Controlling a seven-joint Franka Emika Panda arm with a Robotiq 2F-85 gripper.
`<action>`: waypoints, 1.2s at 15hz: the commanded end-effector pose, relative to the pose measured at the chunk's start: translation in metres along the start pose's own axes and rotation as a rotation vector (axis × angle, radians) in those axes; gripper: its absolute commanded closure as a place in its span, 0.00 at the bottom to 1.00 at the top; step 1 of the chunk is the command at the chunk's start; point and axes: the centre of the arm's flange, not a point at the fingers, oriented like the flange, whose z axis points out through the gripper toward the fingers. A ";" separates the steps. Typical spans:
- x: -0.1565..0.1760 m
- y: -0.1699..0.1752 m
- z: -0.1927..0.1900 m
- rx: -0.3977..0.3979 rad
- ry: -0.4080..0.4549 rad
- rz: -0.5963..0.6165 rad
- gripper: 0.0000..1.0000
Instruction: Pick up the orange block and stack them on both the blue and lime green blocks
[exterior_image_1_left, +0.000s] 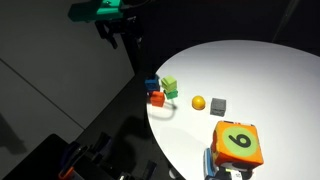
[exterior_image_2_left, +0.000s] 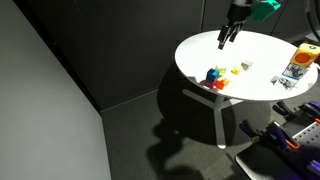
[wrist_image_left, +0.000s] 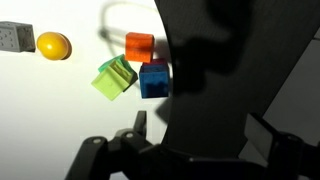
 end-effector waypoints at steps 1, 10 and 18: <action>-0.002 0.002 0.004 0.000 -0.007 0.004 0.00; -0.013 0.022 0.066 0.007 -0.067 0.042 0.00; -0.016 0.039 0.116 -0.011 -0.039 0.077 0.00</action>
